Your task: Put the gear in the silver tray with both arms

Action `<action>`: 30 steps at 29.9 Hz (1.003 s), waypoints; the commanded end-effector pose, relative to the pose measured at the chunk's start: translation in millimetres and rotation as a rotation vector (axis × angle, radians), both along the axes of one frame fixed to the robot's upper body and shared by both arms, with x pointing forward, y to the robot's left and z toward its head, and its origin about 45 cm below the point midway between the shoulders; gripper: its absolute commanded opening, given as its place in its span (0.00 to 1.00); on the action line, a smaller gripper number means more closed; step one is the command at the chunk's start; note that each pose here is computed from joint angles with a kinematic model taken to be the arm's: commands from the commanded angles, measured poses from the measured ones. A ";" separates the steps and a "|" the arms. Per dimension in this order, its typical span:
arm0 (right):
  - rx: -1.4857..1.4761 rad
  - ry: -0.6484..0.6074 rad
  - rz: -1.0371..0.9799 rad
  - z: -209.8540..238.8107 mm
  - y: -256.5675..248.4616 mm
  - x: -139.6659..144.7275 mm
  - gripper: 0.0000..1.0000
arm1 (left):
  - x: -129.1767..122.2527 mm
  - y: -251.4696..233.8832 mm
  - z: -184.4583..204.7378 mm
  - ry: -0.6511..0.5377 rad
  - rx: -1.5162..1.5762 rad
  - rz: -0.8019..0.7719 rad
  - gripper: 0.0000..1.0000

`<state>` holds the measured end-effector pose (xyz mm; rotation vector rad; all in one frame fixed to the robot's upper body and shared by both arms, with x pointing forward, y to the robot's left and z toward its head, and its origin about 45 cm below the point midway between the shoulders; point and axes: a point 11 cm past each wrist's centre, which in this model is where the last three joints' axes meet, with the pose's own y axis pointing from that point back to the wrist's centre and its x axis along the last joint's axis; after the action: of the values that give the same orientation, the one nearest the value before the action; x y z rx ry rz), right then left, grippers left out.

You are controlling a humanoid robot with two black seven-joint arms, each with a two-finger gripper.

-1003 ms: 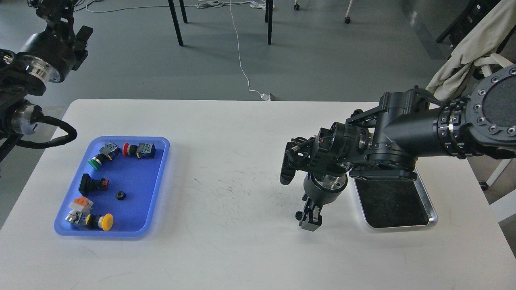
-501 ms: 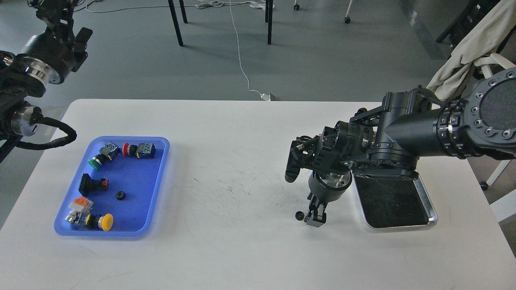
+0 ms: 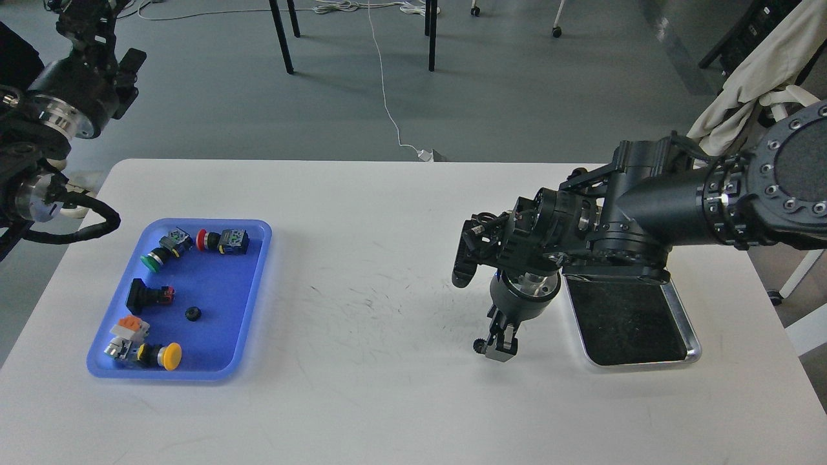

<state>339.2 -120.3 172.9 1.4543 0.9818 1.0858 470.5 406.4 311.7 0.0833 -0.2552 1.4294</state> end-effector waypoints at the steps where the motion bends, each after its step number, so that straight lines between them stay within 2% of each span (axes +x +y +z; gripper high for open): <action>1: 0.001 0.003 -0.008 -0.6 -0.9 0.4 0.63 | 0.0 0.1 0.0 0.000 0.000 0.001 0.98; 18: 0.002 0.024 -0.010 -4.8 -2.3 -3.3 0.62 | -2.9 6.3 -2.2 0.007 0.005 0.011 0.98; 30: 0.001 0.021 -0.017 -7.1 -4.0 -1.6 0.52 | -6.4 15.6 -2.0 0.011 0.014 0.025 0.98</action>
<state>335.0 -123.8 165.3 1.4788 0.9907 1.0591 465.1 418.8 309.1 0.1020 -0.2536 1.4467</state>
